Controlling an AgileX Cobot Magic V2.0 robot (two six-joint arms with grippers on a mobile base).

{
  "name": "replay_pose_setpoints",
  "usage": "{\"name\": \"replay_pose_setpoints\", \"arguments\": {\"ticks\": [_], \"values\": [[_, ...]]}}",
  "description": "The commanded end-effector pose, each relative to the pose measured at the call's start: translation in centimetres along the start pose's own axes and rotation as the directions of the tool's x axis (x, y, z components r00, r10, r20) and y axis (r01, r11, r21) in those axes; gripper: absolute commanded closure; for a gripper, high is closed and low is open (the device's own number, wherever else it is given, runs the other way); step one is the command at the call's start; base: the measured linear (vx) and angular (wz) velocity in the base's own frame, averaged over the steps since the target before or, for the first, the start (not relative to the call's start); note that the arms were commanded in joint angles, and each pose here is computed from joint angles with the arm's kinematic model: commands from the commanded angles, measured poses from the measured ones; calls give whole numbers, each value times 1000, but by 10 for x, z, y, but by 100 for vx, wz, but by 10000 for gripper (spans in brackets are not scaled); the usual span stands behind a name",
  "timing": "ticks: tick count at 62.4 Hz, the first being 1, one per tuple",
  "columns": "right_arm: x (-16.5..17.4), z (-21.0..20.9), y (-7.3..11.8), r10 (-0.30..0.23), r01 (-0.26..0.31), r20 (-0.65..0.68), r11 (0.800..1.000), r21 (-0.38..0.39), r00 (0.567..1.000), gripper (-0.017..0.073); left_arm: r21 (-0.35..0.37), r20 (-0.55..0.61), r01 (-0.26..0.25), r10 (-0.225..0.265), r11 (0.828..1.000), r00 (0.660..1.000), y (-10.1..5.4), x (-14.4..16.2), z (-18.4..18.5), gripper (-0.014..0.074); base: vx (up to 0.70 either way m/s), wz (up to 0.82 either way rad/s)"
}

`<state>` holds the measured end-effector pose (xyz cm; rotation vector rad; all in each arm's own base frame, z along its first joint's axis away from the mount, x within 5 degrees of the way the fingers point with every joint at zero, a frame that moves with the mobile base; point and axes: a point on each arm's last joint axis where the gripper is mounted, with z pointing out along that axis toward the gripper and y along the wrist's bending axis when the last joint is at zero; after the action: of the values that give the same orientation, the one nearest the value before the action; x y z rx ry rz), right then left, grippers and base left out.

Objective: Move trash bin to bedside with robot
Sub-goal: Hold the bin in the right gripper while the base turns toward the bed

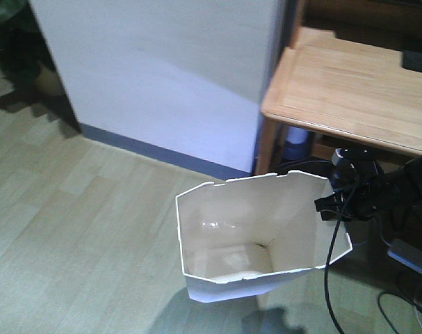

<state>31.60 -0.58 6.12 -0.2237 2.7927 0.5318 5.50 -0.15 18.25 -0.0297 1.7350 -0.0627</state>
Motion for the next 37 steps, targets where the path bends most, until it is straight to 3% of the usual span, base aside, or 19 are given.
{"name": "replay_pose_setpoints", "arguments": {"ticks": [1, 37], "values": [[-17, -21, 16, 53, -44, 76, 992, -120, 996, 565, 9, 47, 11, -11, 1000, 999, 0, 3, 2, 599, -5, 53], [-17, -21, 16, 53, -44, 76, 992, -120, 996, 565, 9, 47, 11, -11, 1000, 999, 0, 3, 2, 599, 4, 44]]}}
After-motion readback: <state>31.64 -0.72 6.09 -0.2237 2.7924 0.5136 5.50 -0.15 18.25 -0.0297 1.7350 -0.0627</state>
